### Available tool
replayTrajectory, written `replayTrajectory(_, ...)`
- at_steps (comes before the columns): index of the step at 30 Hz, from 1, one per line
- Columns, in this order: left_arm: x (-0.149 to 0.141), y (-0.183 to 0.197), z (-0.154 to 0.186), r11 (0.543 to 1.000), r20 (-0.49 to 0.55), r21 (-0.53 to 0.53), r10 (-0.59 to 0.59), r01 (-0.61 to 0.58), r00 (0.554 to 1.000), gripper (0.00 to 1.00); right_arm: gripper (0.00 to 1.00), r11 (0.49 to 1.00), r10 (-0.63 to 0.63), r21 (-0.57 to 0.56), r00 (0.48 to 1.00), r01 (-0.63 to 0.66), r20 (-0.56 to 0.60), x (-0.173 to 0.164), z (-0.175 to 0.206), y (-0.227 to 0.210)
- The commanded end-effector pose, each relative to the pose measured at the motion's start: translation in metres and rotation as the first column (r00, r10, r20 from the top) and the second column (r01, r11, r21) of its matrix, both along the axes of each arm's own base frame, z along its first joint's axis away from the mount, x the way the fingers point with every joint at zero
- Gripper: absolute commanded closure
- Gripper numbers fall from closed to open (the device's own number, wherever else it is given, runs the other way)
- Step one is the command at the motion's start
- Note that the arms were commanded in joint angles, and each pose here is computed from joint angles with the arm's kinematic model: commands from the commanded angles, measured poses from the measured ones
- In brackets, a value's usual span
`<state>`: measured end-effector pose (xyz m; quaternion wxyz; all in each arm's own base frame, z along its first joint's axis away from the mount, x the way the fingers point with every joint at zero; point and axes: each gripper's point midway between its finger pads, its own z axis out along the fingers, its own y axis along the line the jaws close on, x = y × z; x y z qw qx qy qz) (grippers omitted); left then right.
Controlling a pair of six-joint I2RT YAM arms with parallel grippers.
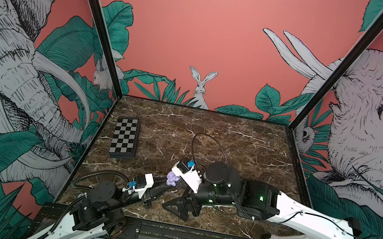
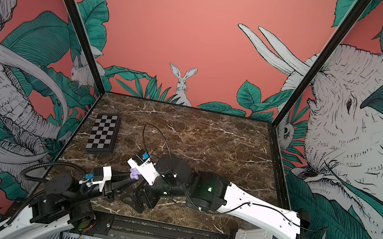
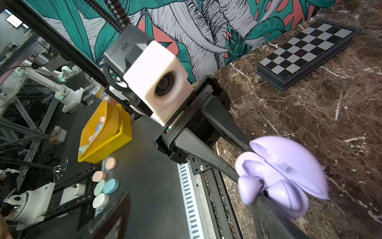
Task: Insert wireless bluetooth earbuds into charging case
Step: Insert the wireless bluetooth earbud into the charging case.
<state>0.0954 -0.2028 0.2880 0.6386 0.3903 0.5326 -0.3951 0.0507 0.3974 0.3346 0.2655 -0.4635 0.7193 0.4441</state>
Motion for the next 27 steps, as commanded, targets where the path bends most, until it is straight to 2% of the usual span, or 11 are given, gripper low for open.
replayTrajectory(1, -0.003, 0.001, 0.005, 1.0, 0.011, -0.006, -0.011, 0.011, 1.0, 1.0, 0.1, 0.995, 0.02, 0.094, 1.0, -0.02, -0.001, -0.004, 0.029, 0.009)
replayTrajectory(12, -0.004, 0.002, 0.006, 1.0, 0.017, -0.007, -0.013, 0.013, 1.0, 1.0, 0.1, 0.994, 0.023, 0.105, 1.0, -0.024, 0.007, -0.006, 0.038, 0.007)
replayTrajectory(18, -0.005, 0.001, 0.005, 1.0, -0.006, -0.013, -0.023, 0.023, 1.0, 1.0, 0.06, 0.991, -0.033, 0.134, 0.993, 0.018, 0.111, 0.003, 0.072, -0.022)
replayTrajectory(21, -0.012, -0.006, 0.008, 0.996, -0.046, -0.023, -0.088, 0.087, 0.995, 1.0, 0.02, 0.99, -0.103, 0.113, 0.982, 0.086, 0.157, 0.021, 0.071, -0.034)
replayTrajectory(27, -0.022, -0.013, 0.03, 0.982, -0.096, -0.077, -0.178, 0.171, 0.979, 1.0, 0.02, 0.989, -0.113, 0.098, 0.993, 0.109, 0.029, 0.036, 0.053, -0.027)
